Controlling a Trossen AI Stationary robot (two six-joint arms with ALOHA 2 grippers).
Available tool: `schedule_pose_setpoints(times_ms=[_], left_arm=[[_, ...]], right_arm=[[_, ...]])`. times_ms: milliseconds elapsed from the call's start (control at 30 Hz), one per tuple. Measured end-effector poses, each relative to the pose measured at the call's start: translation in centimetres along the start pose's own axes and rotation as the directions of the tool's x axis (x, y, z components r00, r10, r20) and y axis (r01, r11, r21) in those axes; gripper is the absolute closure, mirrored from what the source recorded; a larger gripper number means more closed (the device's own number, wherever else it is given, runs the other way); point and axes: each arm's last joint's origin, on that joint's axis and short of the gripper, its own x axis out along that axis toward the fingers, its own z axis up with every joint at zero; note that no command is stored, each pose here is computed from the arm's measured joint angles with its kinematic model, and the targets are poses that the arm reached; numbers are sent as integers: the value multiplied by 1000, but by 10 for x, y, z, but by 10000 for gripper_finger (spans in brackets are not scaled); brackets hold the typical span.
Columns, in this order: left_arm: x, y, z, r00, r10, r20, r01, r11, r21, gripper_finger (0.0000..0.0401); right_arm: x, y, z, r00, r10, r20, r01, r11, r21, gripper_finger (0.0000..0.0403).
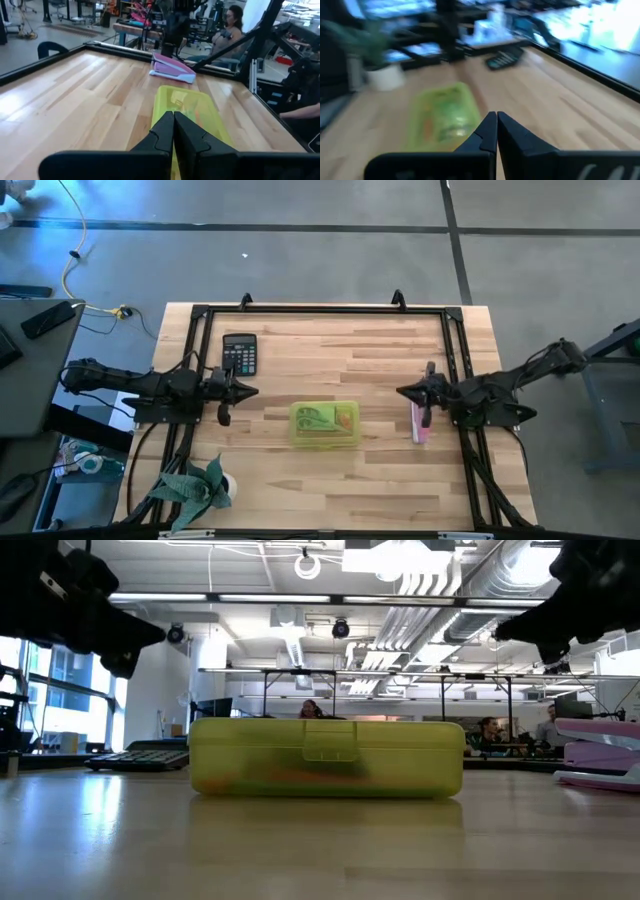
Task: Pack school essentials
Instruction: Return to Home Position
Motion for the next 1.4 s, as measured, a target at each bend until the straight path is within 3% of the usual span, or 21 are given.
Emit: schedule_pose_setpoints(times_ms=[167, 267, 467, 1400], left_arm=[[0, 0, 1, 1000, -11, 2, 10, 999, 51, 401], [0, 0, 1, 1000, -12, 2, 12, 995, 101, 401], [0, 0, 1, 1000, -11, 2, 11, 989, 149, 401], [0, 0, 1, 1000, 20, 6, -21, 988, 156, 401]], right_arm=[[-3, -1, -12, 973, 215, 86, -210, 976, -58, 403], [-6, -3, -16, 955, 277, 108, -267, 959, -98, 403], [-12, -14, -13, 961, 232, 150, -205, 962, -178, 403], [-15, -23, -19, 981, 167, 99, -155, 981, -120, 403]])
